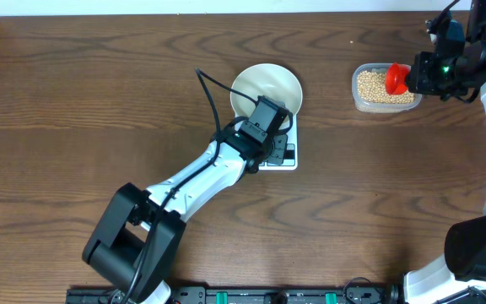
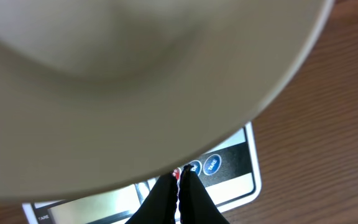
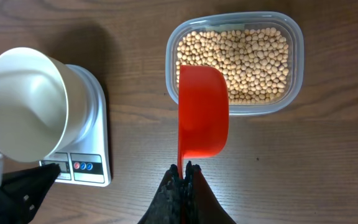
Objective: Scoop item into bowl and weigh 50g on scale
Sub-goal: 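Lower the left gripper to the scale's front buttons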
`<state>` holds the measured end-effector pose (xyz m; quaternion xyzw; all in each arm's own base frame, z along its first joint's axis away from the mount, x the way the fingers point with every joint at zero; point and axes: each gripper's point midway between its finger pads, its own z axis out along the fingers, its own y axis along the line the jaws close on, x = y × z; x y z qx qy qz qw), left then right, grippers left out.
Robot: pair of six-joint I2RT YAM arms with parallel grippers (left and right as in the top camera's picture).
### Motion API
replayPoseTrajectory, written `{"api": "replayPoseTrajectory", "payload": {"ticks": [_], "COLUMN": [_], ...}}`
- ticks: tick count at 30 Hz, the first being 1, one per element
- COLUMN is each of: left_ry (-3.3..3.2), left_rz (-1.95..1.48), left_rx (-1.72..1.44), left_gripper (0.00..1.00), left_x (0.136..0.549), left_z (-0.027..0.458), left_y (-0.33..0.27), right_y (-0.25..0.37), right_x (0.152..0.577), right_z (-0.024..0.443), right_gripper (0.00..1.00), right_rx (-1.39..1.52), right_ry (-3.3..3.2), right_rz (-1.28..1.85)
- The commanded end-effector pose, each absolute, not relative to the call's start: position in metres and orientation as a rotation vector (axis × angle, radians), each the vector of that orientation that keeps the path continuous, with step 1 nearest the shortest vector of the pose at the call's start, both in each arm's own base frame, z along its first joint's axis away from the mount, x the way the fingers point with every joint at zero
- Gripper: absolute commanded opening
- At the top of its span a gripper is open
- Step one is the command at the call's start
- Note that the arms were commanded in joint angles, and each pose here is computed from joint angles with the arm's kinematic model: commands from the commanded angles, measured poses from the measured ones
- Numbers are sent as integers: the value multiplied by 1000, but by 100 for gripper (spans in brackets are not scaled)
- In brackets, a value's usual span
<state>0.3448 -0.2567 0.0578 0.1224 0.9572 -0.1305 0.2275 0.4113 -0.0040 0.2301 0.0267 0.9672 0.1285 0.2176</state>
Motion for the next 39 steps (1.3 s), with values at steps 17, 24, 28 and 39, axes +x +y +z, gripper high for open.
{"api": "replayPoseTrajectory", "payload": {"ticks": [17, 24, 28, 39], "left_ry": [2702, 2707, 2709, 2730], "left_rz": [-300, -297, -295, -286], "left_rx": [355, 355, 355, 342], "left_gripper": [7, 7, 8, 7], "left_x": [337, 337, 337, 337], "left_z": [25, 20, 18, 8], "left_y": [-258, -258, -258, -257], "right_y": [-2, -2, -2, -2], "right_x": [413, 413, 413, 412], "right_z": [237, 237, 237, 237], "right_gripper": [1, 1, 1, 1], "right_rx": [33, 33, 34, 35], "right_ry": [2656, 2657, 2657, 2662], "right_rz": [357, 358, 358, 359]}}
